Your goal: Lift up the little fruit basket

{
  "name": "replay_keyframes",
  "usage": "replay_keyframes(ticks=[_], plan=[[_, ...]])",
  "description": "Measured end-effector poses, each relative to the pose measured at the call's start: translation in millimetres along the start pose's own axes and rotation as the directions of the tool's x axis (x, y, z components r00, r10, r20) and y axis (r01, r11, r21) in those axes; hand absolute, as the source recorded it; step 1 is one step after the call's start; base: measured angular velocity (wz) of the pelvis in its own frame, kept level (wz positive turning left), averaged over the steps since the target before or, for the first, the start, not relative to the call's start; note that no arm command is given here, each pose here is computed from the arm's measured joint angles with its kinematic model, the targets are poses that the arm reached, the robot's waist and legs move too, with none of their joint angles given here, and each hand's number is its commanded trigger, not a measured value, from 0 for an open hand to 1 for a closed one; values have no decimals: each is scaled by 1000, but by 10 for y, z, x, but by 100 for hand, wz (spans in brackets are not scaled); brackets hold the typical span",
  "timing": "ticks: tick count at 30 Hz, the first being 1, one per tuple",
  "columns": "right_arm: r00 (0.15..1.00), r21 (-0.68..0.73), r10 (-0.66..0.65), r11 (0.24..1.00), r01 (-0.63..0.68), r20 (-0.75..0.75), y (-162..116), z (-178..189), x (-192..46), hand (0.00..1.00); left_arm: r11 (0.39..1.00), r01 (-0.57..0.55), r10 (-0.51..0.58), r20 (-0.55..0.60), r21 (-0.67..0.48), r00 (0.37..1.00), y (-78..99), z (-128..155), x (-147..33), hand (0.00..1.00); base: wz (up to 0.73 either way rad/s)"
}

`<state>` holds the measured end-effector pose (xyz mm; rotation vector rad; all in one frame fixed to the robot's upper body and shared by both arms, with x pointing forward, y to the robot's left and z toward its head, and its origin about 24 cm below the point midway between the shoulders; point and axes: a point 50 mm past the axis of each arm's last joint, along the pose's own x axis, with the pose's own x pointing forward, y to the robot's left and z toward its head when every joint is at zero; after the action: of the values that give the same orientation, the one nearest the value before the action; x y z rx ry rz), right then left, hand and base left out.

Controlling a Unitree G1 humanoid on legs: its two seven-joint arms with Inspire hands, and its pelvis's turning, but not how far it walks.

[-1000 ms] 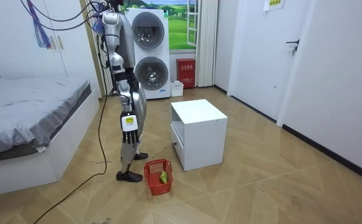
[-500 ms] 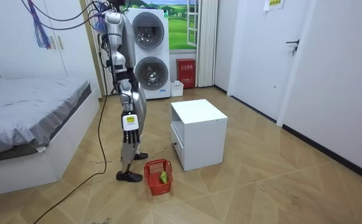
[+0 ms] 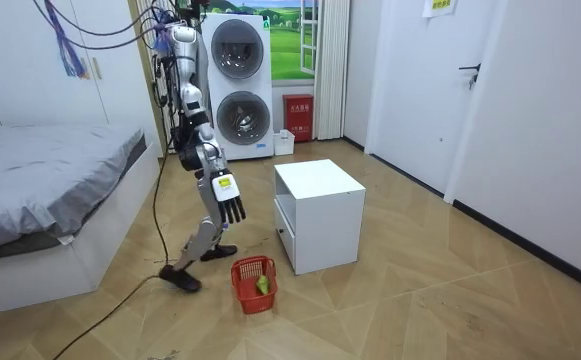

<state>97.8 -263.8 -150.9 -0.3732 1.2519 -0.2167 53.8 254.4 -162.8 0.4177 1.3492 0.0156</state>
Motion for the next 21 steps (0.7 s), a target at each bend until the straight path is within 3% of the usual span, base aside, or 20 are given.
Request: replay_keyframes(ticks=[4, 8, 16, 21], plan=[[966, 184, -2, 982, -47, 260, -11, 882, -34, 0, 995, -86, 89, 56, -49, 994, 235, 247, 20, 0, -1], [893, 246, -46, 967, -73, 448, -128, 1583, -198, 0, 979, -183, 191, 101, -88, 976, 419, 500, 18, 0, 17], [833, 391, -171, 919, -59, 527, -284, 1784, -330, 0, 969, -196, 199, 6, -148, 980, 323, 238, 22, 0, 14], [792, 434, -237, 900, -38, 562, -346, 1880, -405, 0, 962, -216, 221, 11, -166, 975, 279, 205, 19, 0, 27]])
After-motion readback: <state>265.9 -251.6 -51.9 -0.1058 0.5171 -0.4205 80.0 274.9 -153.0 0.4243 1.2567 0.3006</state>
